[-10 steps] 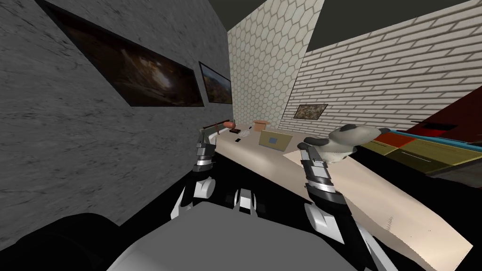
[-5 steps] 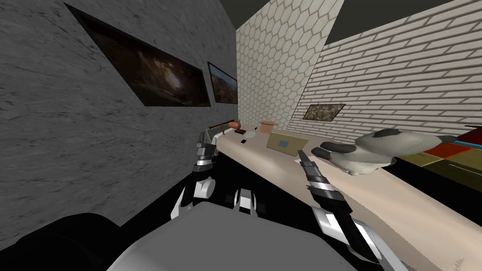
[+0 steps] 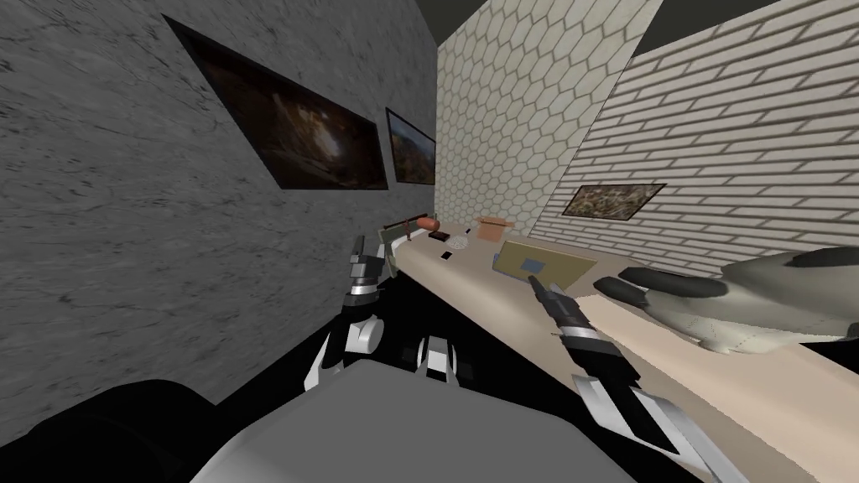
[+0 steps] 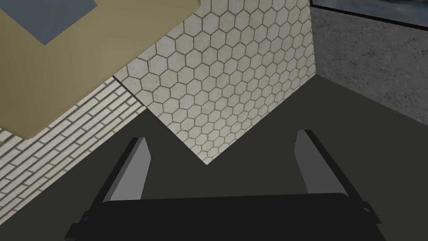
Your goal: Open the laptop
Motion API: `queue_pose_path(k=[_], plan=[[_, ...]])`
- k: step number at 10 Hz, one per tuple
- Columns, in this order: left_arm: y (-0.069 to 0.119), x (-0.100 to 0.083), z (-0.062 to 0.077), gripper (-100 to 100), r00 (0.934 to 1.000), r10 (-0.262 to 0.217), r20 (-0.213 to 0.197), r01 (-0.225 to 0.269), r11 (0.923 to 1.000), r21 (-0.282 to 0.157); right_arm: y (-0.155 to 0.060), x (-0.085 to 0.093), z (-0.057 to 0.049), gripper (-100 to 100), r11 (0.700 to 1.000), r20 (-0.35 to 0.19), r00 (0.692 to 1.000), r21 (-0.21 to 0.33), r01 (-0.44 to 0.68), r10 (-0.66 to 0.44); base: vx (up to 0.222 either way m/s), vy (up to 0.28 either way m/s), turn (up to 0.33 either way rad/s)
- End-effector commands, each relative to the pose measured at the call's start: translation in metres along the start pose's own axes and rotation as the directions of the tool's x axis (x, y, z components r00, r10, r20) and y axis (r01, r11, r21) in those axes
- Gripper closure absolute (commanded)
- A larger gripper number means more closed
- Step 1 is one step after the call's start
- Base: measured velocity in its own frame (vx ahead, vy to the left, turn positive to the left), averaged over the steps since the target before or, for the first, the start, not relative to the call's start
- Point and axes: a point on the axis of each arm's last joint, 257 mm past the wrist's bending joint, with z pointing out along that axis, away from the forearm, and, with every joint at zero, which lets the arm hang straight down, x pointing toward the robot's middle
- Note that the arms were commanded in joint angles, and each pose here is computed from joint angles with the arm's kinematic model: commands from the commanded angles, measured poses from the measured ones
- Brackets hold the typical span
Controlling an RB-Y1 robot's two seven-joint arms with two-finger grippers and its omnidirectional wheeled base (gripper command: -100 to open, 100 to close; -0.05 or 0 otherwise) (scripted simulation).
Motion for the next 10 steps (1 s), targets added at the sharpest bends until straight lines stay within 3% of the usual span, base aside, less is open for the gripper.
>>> queue_pose_path(k=[1,3,4,6,7,10], plan=[[0.0,0.0,0.0,0,1.0,0.0,0.0,0.0,1.0,0.0,-0.053,0.009,-0.001,-100,0.973,-0.088,0.974,0.084,0.214,-0.207,0.101,0.117,0.152],[0.0,0.0,0.0,0,1.0,0.0,0.0,0.0,1.0,0.0,-0.091,0.008,-0.004,-100,0.917,-0.162,0.921,0.13,0.377,-0.355,0.094,0.125,0.164],[0.0,0.0,0.0,0,1.0,0.0,0.0,0.0,1.0,0.0,-0.093,0.009,-0.004,-100,0.917,-0.165,0.92,0.132,0.377,-0.355,0.065,0.093,0.043],[0.0,0.0,0.0,0,1.0,0.0,0.0,0.0,1.0,0.0,-0.132,0.003,-0.009,-100,0.832,-0.242,0.84,0.164,0.529,-0.486,0.07,0.074,0.117],[0.0,0.0,0.0,0,1.0,0.0,0.0,0.0,1.0,0.0,-0.134,0.003,-0.01,-100,0.832,-0.245,0.839,0.166,0.529,-0.485,0.066,0.063,0.059],[0.0,0.0,0.0,0,1.0,0.0,0.0,0.0,1.0,0.0,-0.193,-0.016,-0.02,-100,0.664,-0.364,0.681,0.192,0.722,-0.635,0.078,0.096,0.13]])
